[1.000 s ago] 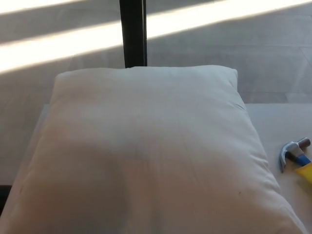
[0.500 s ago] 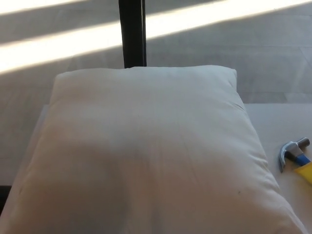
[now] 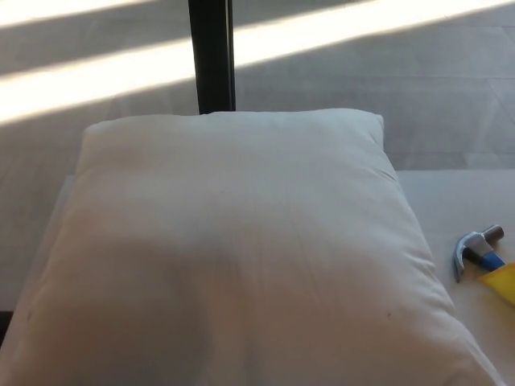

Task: A hammer is kept on the right hand side and a pillow is kept on the left hand side on the desk infront of the robot and the robot uses its right hand to pick up the hammer and makes a downward swinging motion to hit the pillow

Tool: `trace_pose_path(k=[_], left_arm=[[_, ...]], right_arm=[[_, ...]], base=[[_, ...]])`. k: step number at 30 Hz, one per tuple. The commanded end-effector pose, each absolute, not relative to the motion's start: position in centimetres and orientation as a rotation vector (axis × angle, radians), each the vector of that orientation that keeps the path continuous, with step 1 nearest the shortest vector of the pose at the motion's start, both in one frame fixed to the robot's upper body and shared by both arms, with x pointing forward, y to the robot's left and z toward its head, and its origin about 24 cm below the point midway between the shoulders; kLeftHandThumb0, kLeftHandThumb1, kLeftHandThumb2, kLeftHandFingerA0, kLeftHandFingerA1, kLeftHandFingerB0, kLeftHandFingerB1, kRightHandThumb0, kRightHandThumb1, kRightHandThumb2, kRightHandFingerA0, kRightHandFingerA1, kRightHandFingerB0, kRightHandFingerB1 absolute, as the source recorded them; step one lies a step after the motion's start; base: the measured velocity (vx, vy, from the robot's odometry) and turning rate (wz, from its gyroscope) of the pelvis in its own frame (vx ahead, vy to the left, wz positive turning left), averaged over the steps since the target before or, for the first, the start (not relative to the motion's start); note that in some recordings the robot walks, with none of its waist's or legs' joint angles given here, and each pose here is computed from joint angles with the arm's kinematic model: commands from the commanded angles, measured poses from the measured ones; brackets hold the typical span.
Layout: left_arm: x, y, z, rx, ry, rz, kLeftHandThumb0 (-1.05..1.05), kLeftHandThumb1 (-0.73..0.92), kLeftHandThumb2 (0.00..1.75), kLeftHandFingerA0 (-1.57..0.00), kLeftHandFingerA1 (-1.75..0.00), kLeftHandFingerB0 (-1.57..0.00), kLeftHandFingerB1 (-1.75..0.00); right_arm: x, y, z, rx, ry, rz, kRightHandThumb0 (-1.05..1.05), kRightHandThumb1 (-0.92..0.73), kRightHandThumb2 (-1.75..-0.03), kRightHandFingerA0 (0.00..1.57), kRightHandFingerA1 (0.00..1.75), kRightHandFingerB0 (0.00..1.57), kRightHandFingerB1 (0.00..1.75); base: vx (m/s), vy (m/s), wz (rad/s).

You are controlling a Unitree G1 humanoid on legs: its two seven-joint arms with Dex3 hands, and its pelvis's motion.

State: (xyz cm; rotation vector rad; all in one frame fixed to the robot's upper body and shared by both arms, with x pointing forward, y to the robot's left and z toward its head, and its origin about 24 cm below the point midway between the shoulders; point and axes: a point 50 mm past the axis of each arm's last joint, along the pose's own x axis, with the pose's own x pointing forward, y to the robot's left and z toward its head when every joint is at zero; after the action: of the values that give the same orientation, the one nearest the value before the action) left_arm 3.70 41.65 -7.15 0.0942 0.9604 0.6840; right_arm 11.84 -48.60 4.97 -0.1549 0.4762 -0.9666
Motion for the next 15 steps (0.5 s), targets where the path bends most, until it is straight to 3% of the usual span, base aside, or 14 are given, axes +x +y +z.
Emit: trace_pose_path(k=[1,2,3,4,5,7,9,10,11,12,15], left_arm=[[3.7,42.6,-6.3,0.137,0.960,0.701,-0.65,0.82,0.64,-0.64,-0.55,-0.52,-0.47],[3.7,42.6,-6.3,0.133,0.959,0.704,-0.65,0.81,0.64,-0.62,-0.55,-0.53,-0.46],[3.6,42.6,-6.3,0.125,0.957,0.709,-0.65,0.81,0.64,-0.62,-0.55,-0.53,-0.46],[3.5,42.6,-6.3,0.121,0.955,0.707,-0.65,0.81,0.64,-0.58,-0.55,-0.49,-0.45],[3.4,42.7,-6.2,0.116,0.953,0.707,-0.65,0.81,0.64,-0.58,-0.54,-0.50,-0.45],[3.2,42.8,-6.2,0.105,0.947,0.728,-0.64,0.79,0.63,-0.65,-0.60,-0.57,-0.52],[3.1,42.8,-6.1,0.091,0.936,0.737,-0.64,0.79,0.63,-0.65,-0.60,-0.57,-0.52],[3.3,42.9,-6.0,0.092,0.934,0.734,-0.63,0.80,0.63,-0.62,-0.60,-0.54,-0.50],[3.4,42.9,-6.0,0.108,0.941,0.725,-0.65,0.81,0.64,-0.62,-0.55,-0.53,-0.47],[3.4,42.9,-6.1,0.135,0.956,0.713,-0.65,0.81,0.64,-0.65,-0.53,-0.53,-0.46],[3.3,42.9,-6.1,0.130,0.955,0.717,-0.66,0.80,0.64,-0.64,-0.53,-0.55,-0.49]], right_arm=[[8.7,-46.1,-1.7,0.537,0.356,-1.234,-0.80,-0.65,-1.00,0.00,0.24,0.02,0.29],[8.7,-46.0,-1.9,0.550,0.360,-1.241,-0.73,-0.81,-0.65,0.07,0.42,0.21,0.31],[8.6,-45.8,-2.2,0.569,0.366,-1.250,-0.73,-0.81,-0.65,0.07,0.42,0.21,0.31],[8.4,-45.6,-2.5,0.585,0.389,-1.277,-0.77,-0.78,-0.64,0.17,0.71,0.27,0.33],[8.1,-45.2,-3.1,0.633,0.416,-1.312,-0.75,-0.78,-0.63,0.13,0.78,0.13,0.30],[7.5,-44.5,-4.0,0.639,0.446,-1.310,-0.75,-0.82,-0.66,0.17,0.48,0.06,0.22],[7.2,-44.3,-4.3,0.625,0.465,-1.299,-0.75,-0.82,-0.66,0.17,0.48,0.06,0.22],[7.3,-44.3,-4.4,0.636,0.458,-1.301,-0.78,-0.64,-0.98,0.17,0.53,0.07,0.43],[7.4,-44.1,-4.5,0.652,0.443,-1.292,-0.79,-0.78,-0.63,0.18,0.46,0.12,0.31],[7.6,-43.9,-4.7,0.669,0.431,-1.275,-0.79,-0.61,-0.94,0.14,0.51,0.12,0.43],[8.0,-43.6,-4.9,0.678,0.441,-1.267,-0.80,-0.60,-0.94,0.15,0.53,0.12,0.44]], base=[[0.00,0.000,0.00],[0.00,0.000,0.00],[0.00,0.000,0.00],[0.00,0.000,0.00],[0.00,0.000,0.00],[0.00,0.000,0.00],[0.00,0.000,0.00],[0.00,0.000,0.00],[0.00,0.000,0.00],[0.00,0.000,0.00],[0.00,0.000,0.00]])
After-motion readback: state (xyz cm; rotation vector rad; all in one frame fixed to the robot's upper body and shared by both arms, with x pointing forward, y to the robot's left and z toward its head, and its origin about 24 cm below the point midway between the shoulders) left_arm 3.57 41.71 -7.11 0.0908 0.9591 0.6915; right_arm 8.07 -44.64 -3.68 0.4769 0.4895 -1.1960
